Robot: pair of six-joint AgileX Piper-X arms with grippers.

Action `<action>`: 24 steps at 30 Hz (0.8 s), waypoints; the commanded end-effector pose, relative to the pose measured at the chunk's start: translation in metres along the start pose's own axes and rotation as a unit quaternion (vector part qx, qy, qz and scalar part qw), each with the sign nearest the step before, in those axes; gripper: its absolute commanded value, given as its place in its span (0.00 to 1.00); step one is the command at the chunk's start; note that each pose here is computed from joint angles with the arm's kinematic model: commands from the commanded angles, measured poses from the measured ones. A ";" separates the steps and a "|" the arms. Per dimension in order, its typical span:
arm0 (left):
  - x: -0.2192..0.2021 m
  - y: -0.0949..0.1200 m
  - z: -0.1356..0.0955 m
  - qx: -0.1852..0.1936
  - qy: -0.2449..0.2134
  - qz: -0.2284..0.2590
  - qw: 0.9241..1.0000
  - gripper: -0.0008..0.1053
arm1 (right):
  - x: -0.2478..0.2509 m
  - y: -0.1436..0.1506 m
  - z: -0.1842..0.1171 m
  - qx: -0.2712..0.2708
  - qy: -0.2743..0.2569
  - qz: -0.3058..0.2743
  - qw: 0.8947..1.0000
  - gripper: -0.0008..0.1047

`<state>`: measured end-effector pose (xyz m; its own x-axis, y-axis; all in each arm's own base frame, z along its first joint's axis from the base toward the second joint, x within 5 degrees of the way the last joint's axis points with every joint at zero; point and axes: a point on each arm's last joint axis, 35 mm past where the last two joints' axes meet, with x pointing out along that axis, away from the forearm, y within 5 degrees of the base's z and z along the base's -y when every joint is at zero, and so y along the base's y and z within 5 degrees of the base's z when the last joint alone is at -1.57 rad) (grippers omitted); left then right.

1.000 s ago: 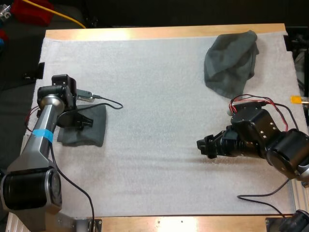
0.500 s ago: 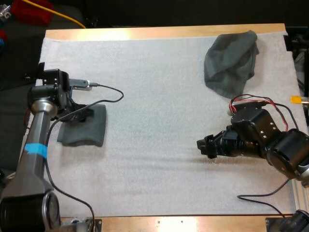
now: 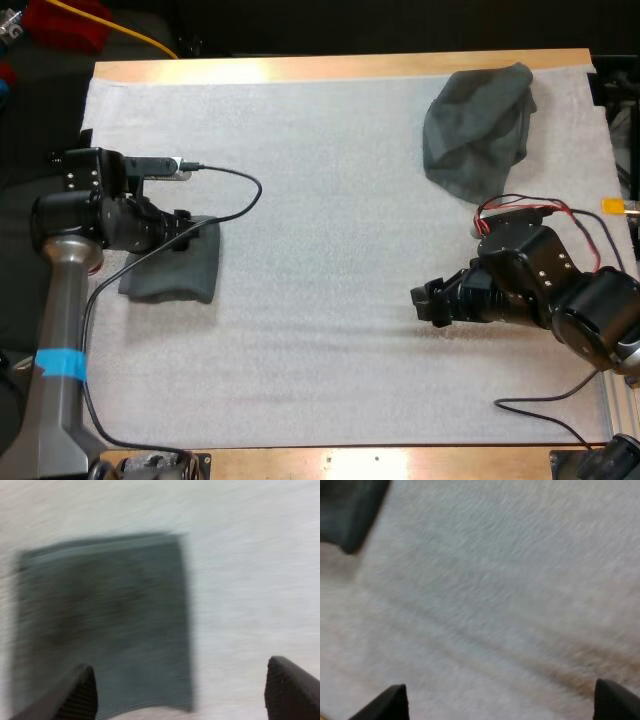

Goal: Pick towel from pile, fold and stack

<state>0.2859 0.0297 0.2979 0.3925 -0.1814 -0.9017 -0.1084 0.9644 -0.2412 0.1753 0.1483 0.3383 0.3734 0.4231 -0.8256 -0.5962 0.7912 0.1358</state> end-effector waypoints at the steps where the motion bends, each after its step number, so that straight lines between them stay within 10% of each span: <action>1: -0.007 -0.004 -0.001 -0.004 -0.006 -0.027 1.000 0.63 | -0.004 -0.004 0.001 -0.005 -0.008 -0.015 1.000 0.68; 24: -0.101 -0.023 -0.045 0.016 -0.119 -0.046 0.992 0.63 | -0.034 -0.116 -0.022 0.132 0.013 -0.154 0.979 0.68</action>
<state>0.2100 0.0174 0.3752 0.5985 -0.2167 -0.7712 -0.0321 0.9555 -0.2934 0.2199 0.0334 0.3341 0.4796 0.1416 -0.8660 -0.2456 0.9691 0.0225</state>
